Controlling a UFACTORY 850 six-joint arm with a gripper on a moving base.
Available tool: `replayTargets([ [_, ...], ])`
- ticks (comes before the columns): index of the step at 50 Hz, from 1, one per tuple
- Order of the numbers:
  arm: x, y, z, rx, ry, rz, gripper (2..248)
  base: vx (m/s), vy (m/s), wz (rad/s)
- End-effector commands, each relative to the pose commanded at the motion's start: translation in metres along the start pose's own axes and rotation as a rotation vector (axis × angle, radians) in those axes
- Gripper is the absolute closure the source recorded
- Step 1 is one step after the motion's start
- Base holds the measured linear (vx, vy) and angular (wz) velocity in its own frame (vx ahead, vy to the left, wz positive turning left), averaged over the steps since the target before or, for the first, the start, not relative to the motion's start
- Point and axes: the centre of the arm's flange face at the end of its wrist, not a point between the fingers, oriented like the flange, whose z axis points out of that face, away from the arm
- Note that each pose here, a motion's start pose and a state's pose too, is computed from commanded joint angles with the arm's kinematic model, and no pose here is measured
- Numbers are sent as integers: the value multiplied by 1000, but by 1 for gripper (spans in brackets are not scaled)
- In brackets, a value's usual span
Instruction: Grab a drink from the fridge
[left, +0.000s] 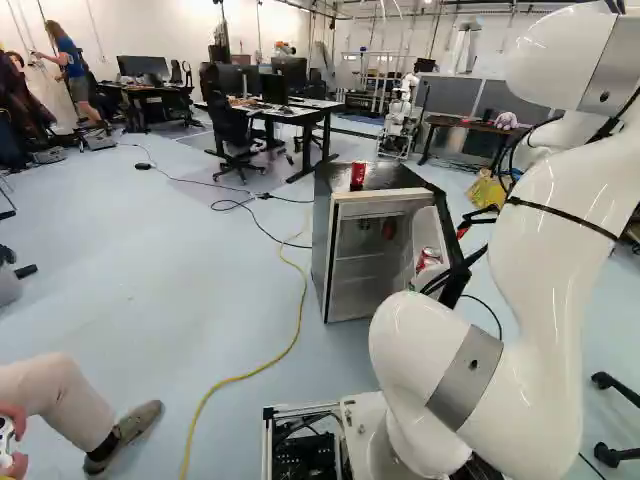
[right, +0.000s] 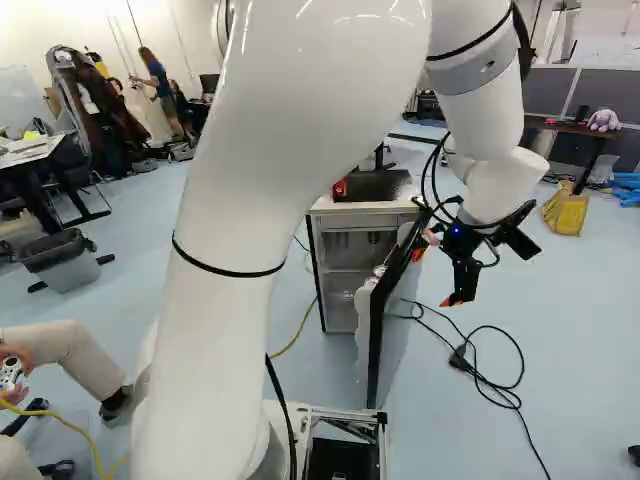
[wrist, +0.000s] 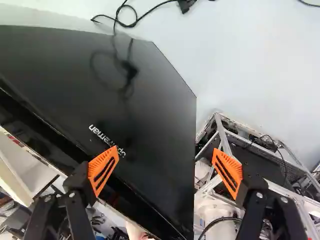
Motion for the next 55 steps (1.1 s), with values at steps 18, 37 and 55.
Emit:
replayTargets([
  [18, -28, -11, 9, -12, -32, -26, 3, 0, 0, 0],
  [37, -59, -23, 20, -27, -65, -62, 3, 0, 0, 0],
  [55, -87, -37, 31, -42, -72, -104, 3, 0, 0, 0],
])
